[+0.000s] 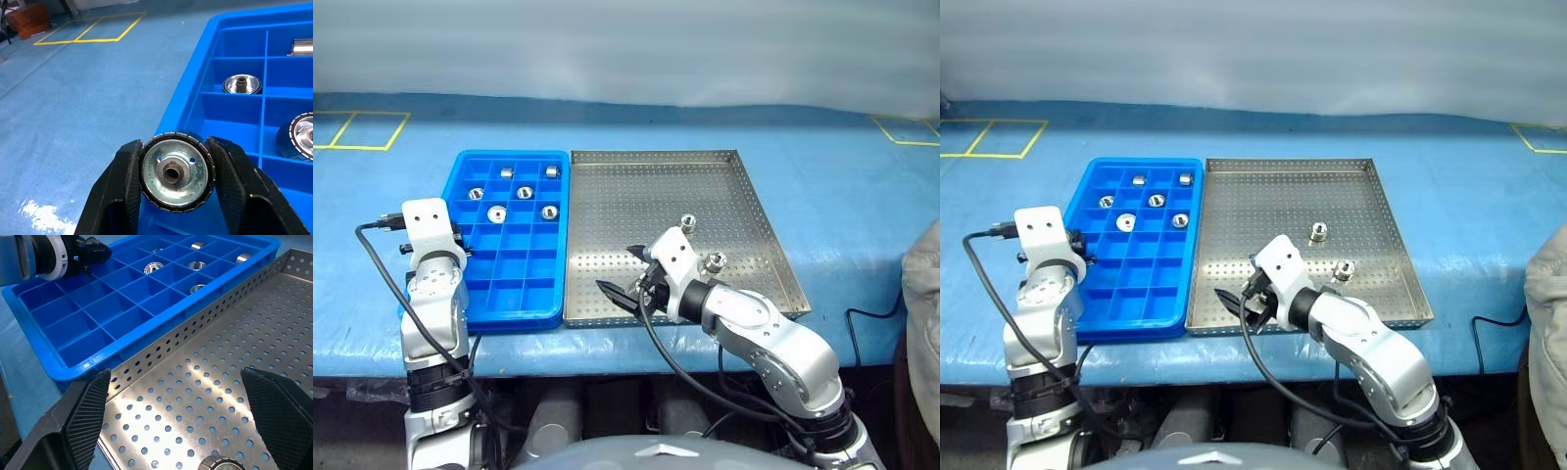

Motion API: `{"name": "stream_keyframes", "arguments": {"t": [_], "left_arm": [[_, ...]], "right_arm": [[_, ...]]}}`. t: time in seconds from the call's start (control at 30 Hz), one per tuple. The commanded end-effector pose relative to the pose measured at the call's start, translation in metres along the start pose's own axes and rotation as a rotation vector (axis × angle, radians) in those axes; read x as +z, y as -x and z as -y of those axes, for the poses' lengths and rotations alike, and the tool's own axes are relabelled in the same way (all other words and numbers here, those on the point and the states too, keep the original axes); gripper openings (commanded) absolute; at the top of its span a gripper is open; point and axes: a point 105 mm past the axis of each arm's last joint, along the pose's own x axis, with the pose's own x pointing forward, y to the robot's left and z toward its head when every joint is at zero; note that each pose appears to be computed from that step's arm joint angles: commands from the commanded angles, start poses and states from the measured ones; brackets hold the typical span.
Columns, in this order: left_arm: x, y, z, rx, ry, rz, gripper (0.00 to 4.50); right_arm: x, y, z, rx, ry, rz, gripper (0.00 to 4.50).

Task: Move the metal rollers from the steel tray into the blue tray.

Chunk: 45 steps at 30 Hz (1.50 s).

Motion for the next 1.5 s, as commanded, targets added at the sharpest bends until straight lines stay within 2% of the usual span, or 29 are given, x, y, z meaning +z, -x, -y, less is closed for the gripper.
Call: {"name": "stream_keyframes", "arguments": {"t": [0.03,0.13,0.17,0.2,0.27,0.33,0.43,0.53,0.63,0.8,1.03,1.27,1.4,1.5], "left_arm": [[0.007,-0.003,0.009,-0.048,0.008,0.015,1.80],[0.008,-0.004,0.011,-0.045,0.006,0.008,1.80],[0.009,-0.004,0.011,-0.037,0.007,0.009,2.52],[0.012,-0.004,0.012,-0.032,0.014,0.018,2.70],[0.025,-0.002,0.016,-0.039,0.028,0.062,3.35],[0.053,0.005,0.034,-0.144,0.067,0.168,4.03],[0.090,0.028,0.079,-0.441,0.080,0.294,4.03],[0.104,0.053,0.124,-0.744,0.028,0.319,4.03],[0.103,0.068,0.156,-0.946,0.011,0.284,4.03],[0.078,0.085,0.208,-1.186,-0.102,0.167,4.03],[0.032,0.090,0.255,-1.307,-0.260,0.041,4.03],[0.003,0.096,0.274,-1.378,-0.388,-0.003,4.03],[-0.006,0.090,0.276,-1.340,-0.459,-0.028,4.03],[-0.008,0.086,0.275,-1.313,-0.471,-0.035,3.44]], "right_arm": [[0.011,0.003,-0.002,-0.004,0.025,0.050,4.50],[0.009,0.004,-0.002,-0.016,0.022,0.046,4.50],[0.009,0.005,-0.001,-0.022,0.021,0.044,4.50],[0.008,0.005,-0.001,-0.028,0.020,0.042,4.50],[0.007,0.007,0.000,-0.037,0.019,0.040,4.50],[0.007,0.010,0.002,-0.050,0.018,0.038,4.50],[0.005,0.016,0.005,-0.073,0.021,0.029,4.50],[0.001,0.025,0.010,-0.109,0.018,0.014,4.50],[-0.003,0.033,0.014,-0.148,0.011,-0.001,4.50],[-0.012,0.043,0.019,-0.205,-0.006,-0.028,4.50],[-0.014,0.045,0.017,-0.246,-0.030,-0.021,4.50],[-0.015,0.044,0.014,-0.254,-0.045,-0.016,4.50],[-0.014,0.043,0.014,-0.256,-0.046,-0.012,4.50],[-0.014,0.043,0.015,-0.259,-0.045,-0.010,4.50]]}}
